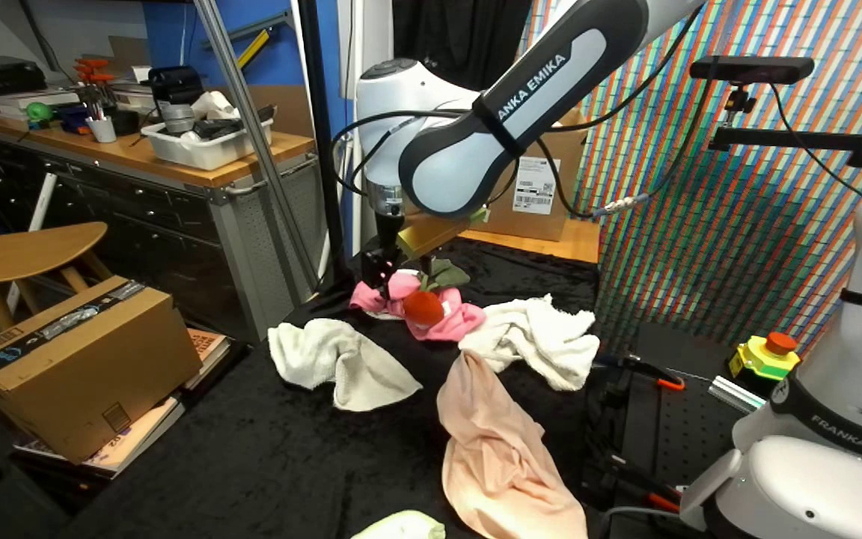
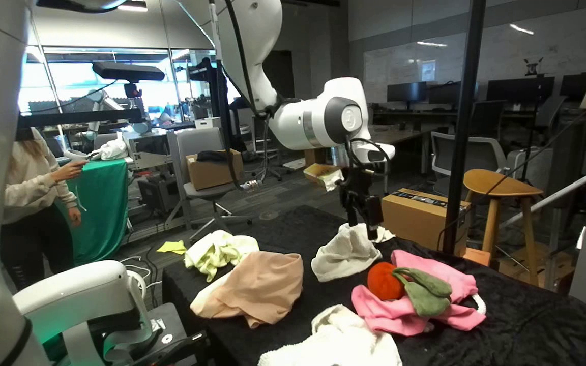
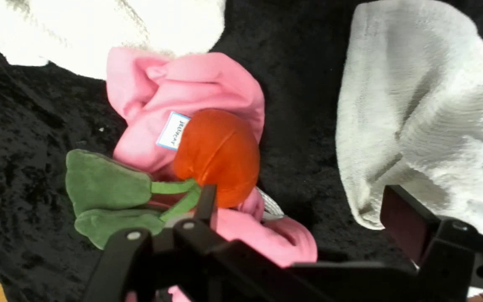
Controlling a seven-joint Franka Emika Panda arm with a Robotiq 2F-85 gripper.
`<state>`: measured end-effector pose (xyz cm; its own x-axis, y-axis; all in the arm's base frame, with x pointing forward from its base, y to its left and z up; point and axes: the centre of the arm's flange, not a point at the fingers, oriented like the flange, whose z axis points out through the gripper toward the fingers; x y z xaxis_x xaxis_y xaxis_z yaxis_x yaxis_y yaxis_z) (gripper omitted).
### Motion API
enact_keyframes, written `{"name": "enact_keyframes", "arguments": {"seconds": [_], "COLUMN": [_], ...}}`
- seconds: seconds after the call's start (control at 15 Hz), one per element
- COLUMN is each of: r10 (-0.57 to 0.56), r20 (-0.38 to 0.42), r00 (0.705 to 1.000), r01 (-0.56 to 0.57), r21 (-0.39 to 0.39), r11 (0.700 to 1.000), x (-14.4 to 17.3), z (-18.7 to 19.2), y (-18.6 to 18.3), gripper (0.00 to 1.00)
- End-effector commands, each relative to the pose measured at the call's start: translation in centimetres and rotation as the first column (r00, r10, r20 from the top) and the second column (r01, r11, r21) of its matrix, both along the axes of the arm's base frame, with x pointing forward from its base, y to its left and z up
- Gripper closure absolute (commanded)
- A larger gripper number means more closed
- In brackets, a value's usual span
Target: Pile up all the objects on the black table
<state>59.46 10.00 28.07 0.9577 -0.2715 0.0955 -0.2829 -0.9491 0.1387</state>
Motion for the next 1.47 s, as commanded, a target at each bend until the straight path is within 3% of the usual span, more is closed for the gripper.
{"name": "enact_keyframes", "arguments": {"seconds": [0.0, 0.47, 0.8, 1.4], "r10": [0.093, 0.205, 0.274, 0.276], "r20": [-0.007, -0.017, -0.033, -0.081], "r00": [0.996, 0.979, 0.961, 0.958], "r01": [-0.093, -0.204, -0.271, -0.262], "r21": [0.001, 0.046, 0.077, 0.146], "r11": [0.996, 0.978, 0.959, 0.954], "x": [-0.1, 0.6, 2.9, 7.3], "z": [2.1, 1.4, -0.6, -5.5], "y": [3.8, 10.9, 14.5, 15.4], "gripper": [0.00, 0.00, 0.00, 0.00]}}
